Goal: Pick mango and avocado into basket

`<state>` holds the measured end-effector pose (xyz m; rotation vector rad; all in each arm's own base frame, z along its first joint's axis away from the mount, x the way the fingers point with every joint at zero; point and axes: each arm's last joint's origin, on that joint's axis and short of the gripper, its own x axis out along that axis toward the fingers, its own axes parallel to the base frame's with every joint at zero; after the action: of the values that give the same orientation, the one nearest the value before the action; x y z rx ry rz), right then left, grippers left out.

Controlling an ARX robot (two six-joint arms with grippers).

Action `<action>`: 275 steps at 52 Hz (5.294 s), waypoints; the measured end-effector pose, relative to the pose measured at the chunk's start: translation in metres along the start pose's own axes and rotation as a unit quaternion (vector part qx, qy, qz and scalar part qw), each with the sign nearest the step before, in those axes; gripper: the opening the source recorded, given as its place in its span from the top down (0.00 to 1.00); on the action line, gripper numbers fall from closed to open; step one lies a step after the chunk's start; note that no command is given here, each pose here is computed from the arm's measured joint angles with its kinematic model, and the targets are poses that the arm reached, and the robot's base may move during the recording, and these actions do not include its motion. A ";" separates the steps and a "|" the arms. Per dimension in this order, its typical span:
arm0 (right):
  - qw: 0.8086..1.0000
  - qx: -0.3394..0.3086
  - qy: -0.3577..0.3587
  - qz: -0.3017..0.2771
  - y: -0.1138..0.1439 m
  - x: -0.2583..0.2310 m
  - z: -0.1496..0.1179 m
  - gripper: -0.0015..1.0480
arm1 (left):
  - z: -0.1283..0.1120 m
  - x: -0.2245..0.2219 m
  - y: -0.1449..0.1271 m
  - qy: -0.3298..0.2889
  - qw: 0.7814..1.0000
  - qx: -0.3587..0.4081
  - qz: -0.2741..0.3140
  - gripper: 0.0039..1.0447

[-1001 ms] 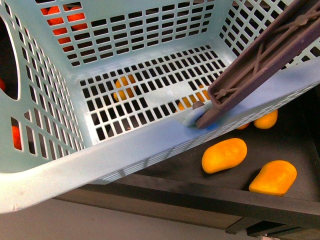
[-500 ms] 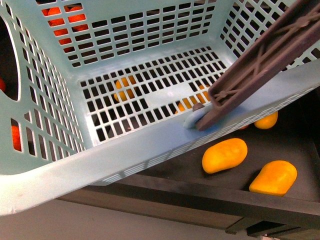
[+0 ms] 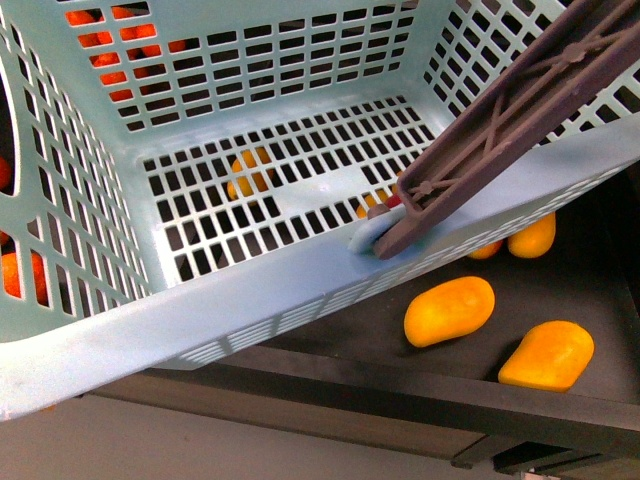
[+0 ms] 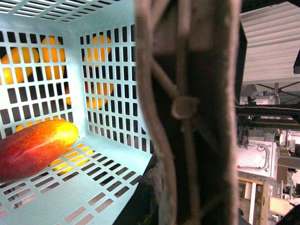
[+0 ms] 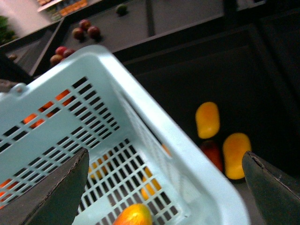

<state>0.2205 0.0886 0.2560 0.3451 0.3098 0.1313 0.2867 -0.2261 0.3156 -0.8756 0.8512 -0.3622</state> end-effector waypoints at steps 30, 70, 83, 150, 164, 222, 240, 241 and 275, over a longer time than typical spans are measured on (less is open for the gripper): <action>0.974 -0.161 -0.147 -0.061 -0.069 -0.043 -0.039 0.75 | 0.000 0.000 0.000 0.002 1.000 0.000 -0.001 0.96; 0.972 -0.169 -0.150 -0.065 -0.084 -0.058 -0.054 0.20 | 0.000 0.000 0.000 0.002 1.000 0.000 -0.001 0.96; 0.972 -0.168 -0.152 -0.067 -0.085 -0.058 -0.054 0.08 | -0.005 0.000 -0.003 0.016 1.000 0.002 -0.008 0.96; 0.972 -0.169 -0.150 -0.066 -0.085 -0.059 -0.055 0.08 | 0.000 0.000 -0.001 0.002 1.000 0.000 -0.003 0.96; 0.972 -0.169 -0.150 -0.066 -0.085 -0.059 -0.055 0.08 | 0.000 -0.001 -0.002 0.002 1.000 0.000 -0.004 0.96; 0.972 -0.170 -0.149 -0.062 -0.085 -0.059 -0.056 0.08 | 0.002 -0.001 -0.001 0.001 1.000 -0.002 -0.003 0.96; 0.977 -0.117 -0.062 -0.166 -0.085 -0.052 -0.051 0.08 | 0.004 -0.001 0.000 -0.007 1.000 0.002 0.000 0.96; 0.976 -0.109 -0.049 -0.182 -0.086 -0.051 -0.049 0.08 | 0.004 -0.001 0.000 -0.007 1.000 0.002 0.000 0.96; 0.878 0.182 0.203 -0.394 -0.164 0.008 -0.084 0.08 | 0.000 0.000 -0.001 -0.001 1.000 0.000 -0.002 0.96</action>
<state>0.2132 -0.0367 0.1209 0.5397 0.8754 -0.6791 0.2869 -0.2271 0.3166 -0.8775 0.8490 -0.3644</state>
